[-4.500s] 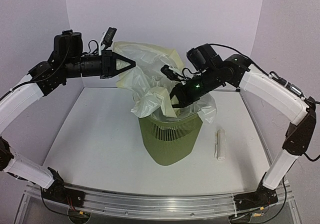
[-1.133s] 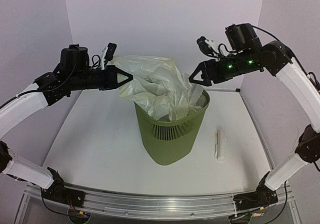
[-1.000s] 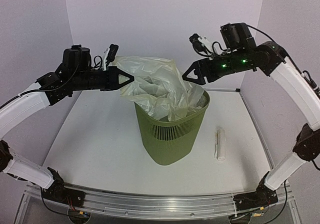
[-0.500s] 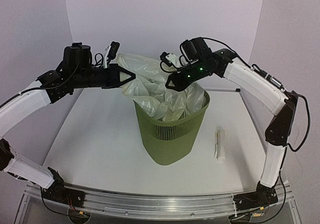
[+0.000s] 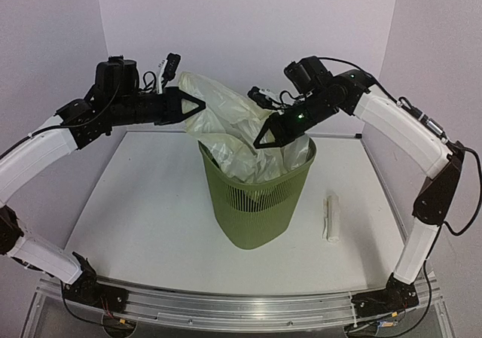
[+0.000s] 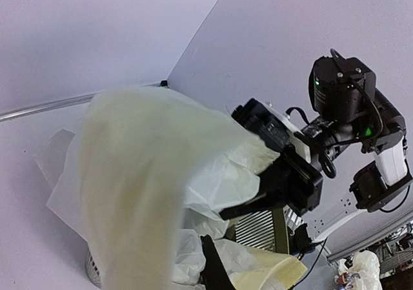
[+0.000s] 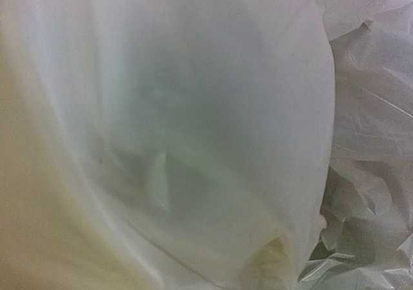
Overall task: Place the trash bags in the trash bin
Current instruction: Place the trash bag in the trash bin.
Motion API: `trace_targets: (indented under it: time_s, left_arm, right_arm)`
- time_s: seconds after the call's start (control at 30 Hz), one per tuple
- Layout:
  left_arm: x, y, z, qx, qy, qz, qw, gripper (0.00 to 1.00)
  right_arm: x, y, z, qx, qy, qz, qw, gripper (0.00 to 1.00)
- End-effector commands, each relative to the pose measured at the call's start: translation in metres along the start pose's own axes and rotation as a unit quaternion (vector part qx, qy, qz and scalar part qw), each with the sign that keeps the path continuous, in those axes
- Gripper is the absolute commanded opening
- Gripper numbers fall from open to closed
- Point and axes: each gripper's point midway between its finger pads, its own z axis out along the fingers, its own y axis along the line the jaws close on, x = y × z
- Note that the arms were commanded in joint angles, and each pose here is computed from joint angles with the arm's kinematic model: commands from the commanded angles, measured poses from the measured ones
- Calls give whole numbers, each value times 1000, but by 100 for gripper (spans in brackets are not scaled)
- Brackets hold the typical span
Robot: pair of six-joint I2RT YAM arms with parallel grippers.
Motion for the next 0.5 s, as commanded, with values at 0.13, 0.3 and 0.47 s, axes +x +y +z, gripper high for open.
trace_targets:
  time_s: [0.13,0.3,0.47]
  left_arm:
    - [-30,26,20,-85,-18,19,996,0]
    - [-41,31,25,-104,-23,31,994,0]
    - [-48,-6,1,-31,-39,55,997,0]
  right_arm:
    - [-22,26,-83,-6,-67,48,997,0]
    - [-41,52,-109,-114,-89,80,986,0]
    - [-52,94,-126,-248,-73,102,961,0]
